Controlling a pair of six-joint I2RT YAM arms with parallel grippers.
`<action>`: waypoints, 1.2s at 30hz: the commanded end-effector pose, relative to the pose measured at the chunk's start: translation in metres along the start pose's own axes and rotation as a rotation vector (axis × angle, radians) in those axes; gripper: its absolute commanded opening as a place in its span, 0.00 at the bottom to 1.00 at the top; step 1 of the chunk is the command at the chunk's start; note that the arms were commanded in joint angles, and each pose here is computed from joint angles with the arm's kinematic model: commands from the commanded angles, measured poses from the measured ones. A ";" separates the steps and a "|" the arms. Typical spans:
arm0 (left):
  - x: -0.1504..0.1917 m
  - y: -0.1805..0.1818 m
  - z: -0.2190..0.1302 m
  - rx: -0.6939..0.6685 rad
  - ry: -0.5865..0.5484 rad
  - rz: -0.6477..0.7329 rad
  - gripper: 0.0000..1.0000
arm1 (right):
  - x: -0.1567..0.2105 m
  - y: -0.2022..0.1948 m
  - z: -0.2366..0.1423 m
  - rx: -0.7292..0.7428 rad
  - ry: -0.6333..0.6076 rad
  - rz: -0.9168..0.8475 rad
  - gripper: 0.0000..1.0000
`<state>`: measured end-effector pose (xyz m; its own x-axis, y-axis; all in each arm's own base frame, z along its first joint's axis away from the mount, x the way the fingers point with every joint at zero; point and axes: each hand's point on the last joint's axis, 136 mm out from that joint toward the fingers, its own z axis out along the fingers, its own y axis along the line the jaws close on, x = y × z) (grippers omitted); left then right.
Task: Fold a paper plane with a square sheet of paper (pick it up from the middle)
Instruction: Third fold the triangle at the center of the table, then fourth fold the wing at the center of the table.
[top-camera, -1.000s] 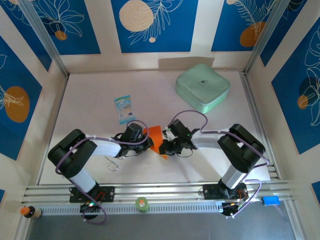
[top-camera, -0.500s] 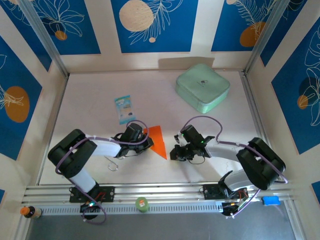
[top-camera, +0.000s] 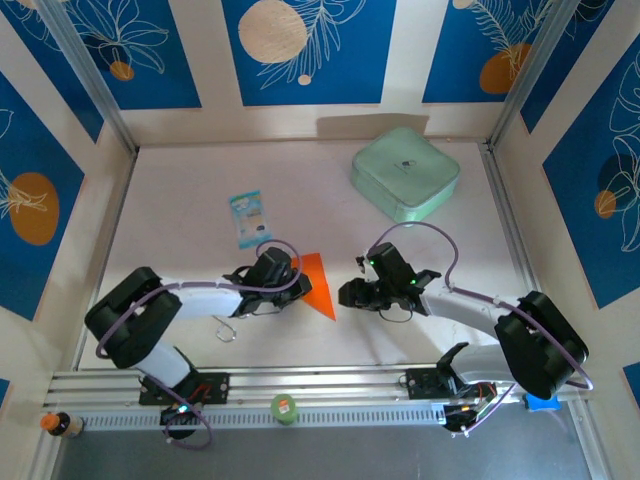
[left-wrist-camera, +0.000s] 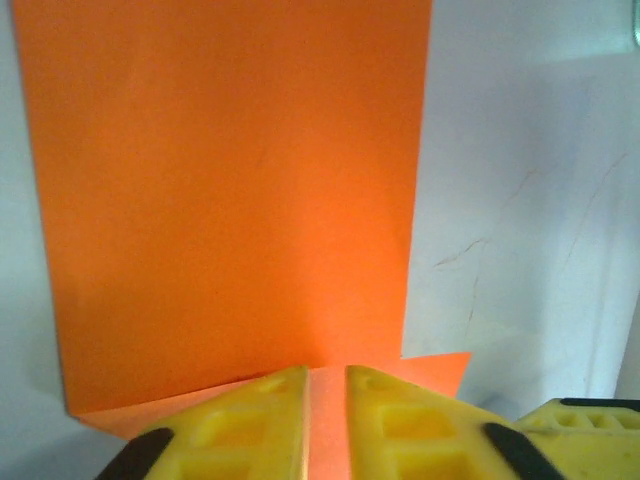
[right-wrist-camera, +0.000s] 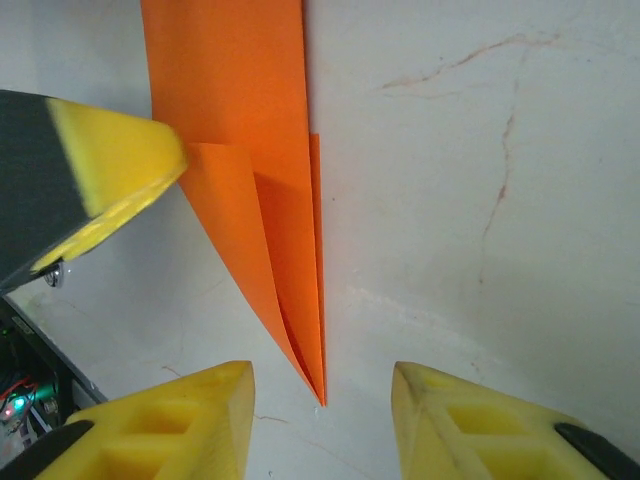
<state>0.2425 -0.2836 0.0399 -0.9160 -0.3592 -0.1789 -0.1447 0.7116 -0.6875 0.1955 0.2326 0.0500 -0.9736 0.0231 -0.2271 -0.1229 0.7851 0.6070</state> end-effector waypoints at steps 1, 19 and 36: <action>-0.013 -0.009 -0.017 -0.026 -0.066 0.099 0.26 | -0.011 0.009 -0.002 -0.018 -0.030 -0.003 0.43; -0.042 -0.012 -0.073 0.004 -0.223 0.461 0.64 | -0.030 0.033 0.012 0.038 -0.177 -0.243 0.44; -0.031 -0.001 -0.042 0.205 0.051 0.195 0.66 | -0.029 0.037 0.031 -0.134 0.002 -0.108 0.38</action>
<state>0.2585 -0.2389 0.0714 -0.9171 -0.1856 -0.3529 0.1279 0.7014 -0.7012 0.2225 0.2668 0.0437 -0.9544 -0.0382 -0.2961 -0.2237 0.7483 0.6245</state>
